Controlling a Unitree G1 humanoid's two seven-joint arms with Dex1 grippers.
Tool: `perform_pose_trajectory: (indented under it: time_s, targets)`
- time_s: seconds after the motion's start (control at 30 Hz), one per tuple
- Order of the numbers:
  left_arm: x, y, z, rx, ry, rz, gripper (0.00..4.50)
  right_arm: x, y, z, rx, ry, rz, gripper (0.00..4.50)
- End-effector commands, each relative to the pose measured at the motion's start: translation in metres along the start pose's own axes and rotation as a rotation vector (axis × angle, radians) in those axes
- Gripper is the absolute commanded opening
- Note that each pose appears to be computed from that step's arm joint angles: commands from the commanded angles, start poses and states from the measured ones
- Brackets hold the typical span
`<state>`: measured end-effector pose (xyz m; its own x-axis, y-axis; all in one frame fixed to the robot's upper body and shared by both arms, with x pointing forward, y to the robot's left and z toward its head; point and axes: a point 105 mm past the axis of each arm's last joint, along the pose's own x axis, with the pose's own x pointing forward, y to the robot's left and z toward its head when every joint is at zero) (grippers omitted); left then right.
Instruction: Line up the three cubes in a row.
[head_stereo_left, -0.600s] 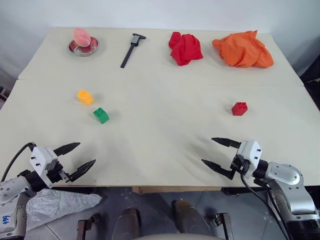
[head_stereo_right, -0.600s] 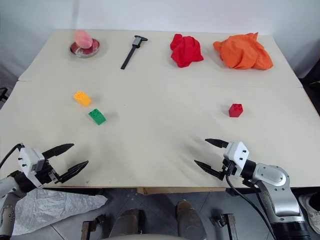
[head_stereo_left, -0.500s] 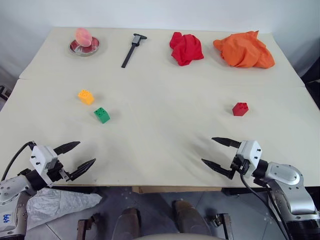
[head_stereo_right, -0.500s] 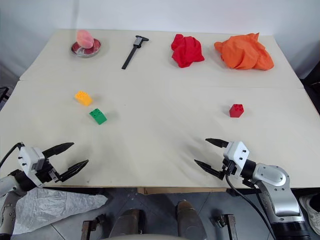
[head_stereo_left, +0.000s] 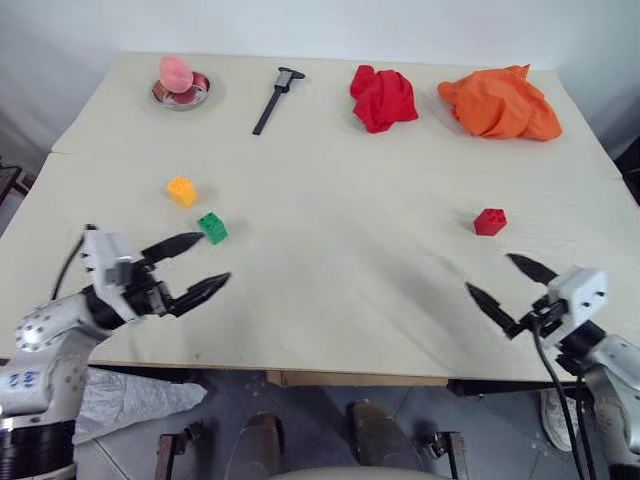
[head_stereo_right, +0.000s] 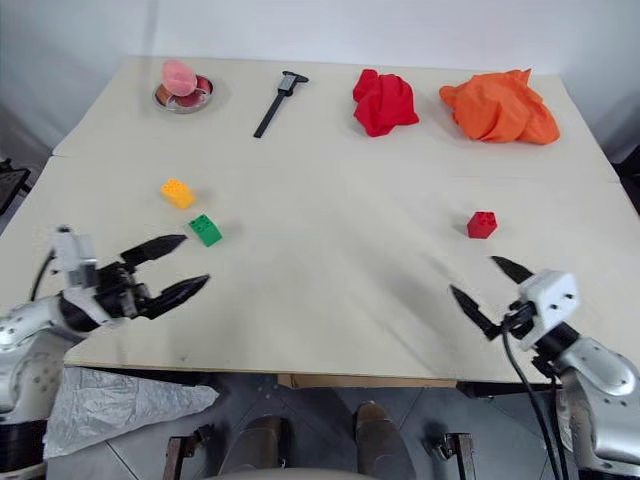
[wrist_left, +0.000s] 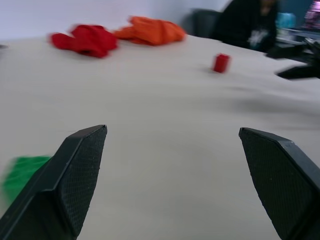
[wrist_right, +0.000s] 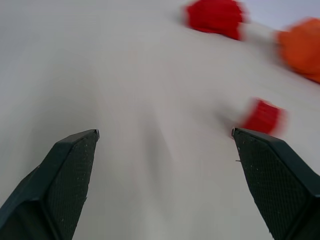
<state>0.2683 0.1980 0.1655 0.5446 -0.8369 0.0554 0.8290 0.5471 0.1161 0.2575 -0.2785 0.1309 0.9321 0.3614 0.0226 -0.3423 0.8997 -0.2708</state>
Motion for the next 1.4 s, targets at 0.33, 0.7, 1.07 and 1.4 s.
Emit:
perform_pose_trajectory:
  time_s: [0.33, 0.7, 1.07, 1.4]
  targets:
    - [0.055, -0.022, -0.005, 0.01, -0.05, -0.173, 4.5, 0.031, -0.043, 0.014, 0.097, 0.007, -0.274, 4.46]
    - [0.062, -0.032, -0.012, 0.031, -0.049, -0.182, 4.5, 0.122, -0.056, 0.038, 0.095, 0.114, -0.285, 4.46]
    - [0.058, -0.03, -0.014, 0.059, -0.03, -0.174, 4.5, 0.139, -0.065, -0.001, 0.122, 0.219, -0.34, 4.29]
    - [0.051, -0.025, -0.015, 0.056, -0.033, -0.15, 4.5, 0.149, -0.035, 0.009, 0.111, 0.155, -0.098, 1.51]
